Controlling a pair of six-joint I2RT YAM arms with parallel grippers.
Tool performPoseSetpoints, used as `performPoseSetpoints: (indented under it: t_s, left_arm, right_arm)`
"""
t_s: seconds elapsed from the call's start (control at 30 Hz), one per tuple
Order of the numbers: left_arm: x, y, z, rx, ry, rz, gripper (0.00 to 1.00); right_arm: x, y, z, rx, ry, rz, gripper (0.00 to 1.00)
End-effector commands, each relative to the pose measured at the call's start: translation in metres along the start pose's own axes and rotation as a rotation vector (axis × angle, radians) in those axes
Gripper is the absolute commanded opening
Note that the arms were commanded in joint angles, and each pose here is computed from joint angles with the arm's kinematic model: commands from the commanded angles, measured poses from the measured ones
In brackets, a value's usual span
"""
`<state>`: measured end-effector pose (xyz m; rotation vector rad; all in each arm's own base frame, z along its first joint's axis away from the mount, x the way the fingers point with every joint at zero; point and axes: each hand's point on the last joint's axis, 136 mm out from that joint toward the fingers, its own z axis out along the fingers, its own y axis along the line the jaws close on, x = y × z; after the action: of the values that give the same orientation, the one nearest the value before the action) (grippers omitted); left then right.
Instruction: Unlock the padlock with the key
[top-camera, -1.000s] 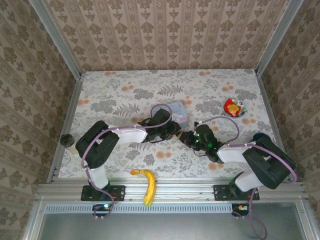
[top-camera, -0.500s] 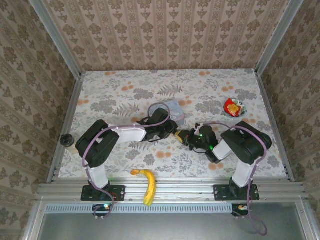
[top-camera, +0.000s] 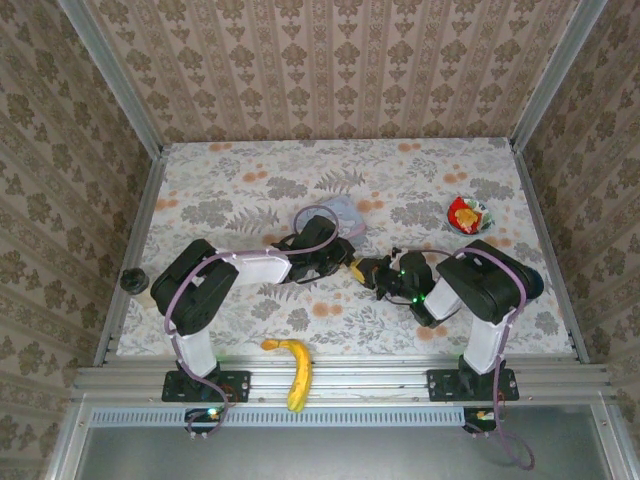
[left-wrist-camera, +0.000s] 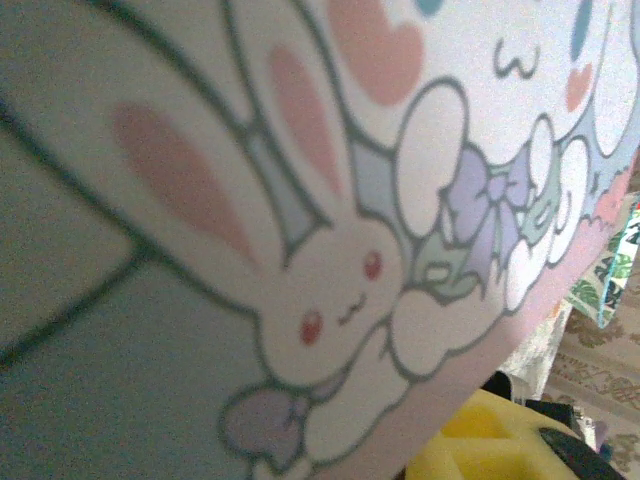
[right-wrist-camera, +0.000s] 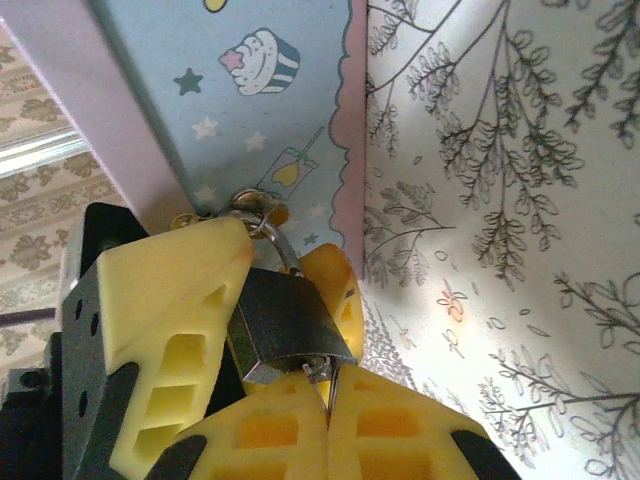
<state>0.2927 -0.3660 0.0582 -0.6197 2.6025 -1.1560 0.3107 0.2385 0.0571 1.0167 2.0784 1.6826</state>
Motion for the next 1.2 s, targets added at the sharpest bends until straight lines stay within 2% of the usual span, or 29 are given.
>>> performPoseSetpoints:
  t_s: [0.0, 0.33, 1.1, 1.17]
  left_arm:
    - [0.082, 0.04, 0.0, -0.116, 0.34, -0.094, 0.21]
    - [0.08, 0.039, -0.002, -0.107, 0.333, -0.097, 0.28]
    - [0.08, 0.044, 0.002, -0.119, 0.33, -0.106, 0.26]
    - [0.081, 0.045, 0.002, -0.12, 0.332, -0.109, 0.25]
  right_arm:
    - [-0.031, 0.035, 0.001, -0.109, -0.168, 0.021, 0.0]
    - [-0.028, 0.018, 0.007, -0.063, -0.163, 0.022, 0.0]
    - [-0.029, -0.017, -0.003, 0.029, -0.186, -0.008, 0.0]
    - [-0.029, -0.016, -0.003, 0.027, -0.185, -0.017, 0.05]
